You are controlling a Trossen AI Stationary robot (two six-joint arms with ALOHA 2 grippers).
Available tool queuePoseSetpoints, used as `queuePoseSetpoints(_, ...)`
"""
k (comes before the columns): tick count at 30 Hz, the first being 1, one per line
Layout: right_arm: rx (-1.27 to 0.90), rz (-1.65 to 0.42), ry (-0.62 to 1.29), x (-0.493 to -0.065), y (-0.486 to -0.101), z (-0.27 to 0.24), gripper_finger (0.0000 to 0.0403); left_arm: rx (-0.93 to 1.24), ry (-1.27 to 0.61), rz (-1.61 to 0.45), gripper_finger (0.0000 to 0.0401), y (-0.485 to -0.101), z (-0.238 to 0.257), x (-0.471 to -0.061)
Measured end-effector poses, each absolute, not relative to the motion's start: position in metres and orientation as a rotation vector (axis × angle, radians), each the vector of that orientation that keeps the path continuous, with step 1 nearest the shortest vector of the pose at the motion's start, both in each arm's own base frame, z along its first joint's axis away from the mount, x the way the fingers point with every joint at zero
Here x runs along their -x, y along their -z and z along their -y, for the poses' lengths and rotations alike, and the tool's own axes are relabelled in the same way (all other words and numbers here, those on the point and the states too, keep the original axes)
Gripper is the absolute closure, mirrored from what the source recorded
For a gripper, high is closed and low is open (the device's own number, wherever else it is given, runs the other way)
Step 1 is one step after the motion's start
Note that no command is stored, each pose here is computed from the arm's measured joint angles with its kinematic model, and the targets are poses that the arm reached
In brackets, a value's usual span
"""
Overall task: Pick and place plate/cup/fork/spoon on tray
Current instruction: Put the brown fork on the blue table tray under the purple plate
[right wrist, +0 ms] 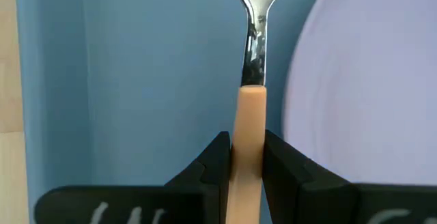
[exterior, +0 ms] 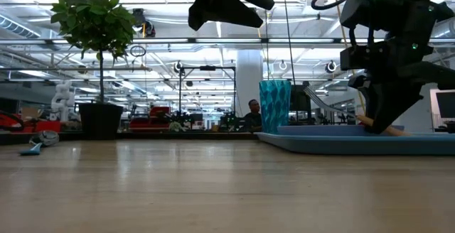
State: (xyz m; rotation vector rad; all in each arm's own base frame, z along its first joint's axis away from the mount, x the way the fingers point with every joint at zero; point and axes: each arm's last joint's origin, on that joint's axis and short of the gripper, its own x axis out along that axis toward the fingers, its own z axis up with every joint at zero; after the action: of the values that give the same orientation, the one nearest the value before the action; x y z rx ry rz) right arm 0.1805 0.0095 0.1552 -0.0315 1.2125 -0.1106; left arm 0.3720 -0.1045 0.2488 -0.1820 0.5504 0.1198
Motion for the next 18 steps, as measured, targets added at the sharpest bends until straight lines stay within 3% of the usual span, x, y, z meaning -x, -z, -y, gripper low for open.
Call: queuePoseSetpoints(18, 0.033, -1.228, 0.075, -0.1795, -0.1547, -0.0104, 0.0344, 0.157, -0.11, -0.552, 0.0222, -0.2488, 0.1046, -0.372)
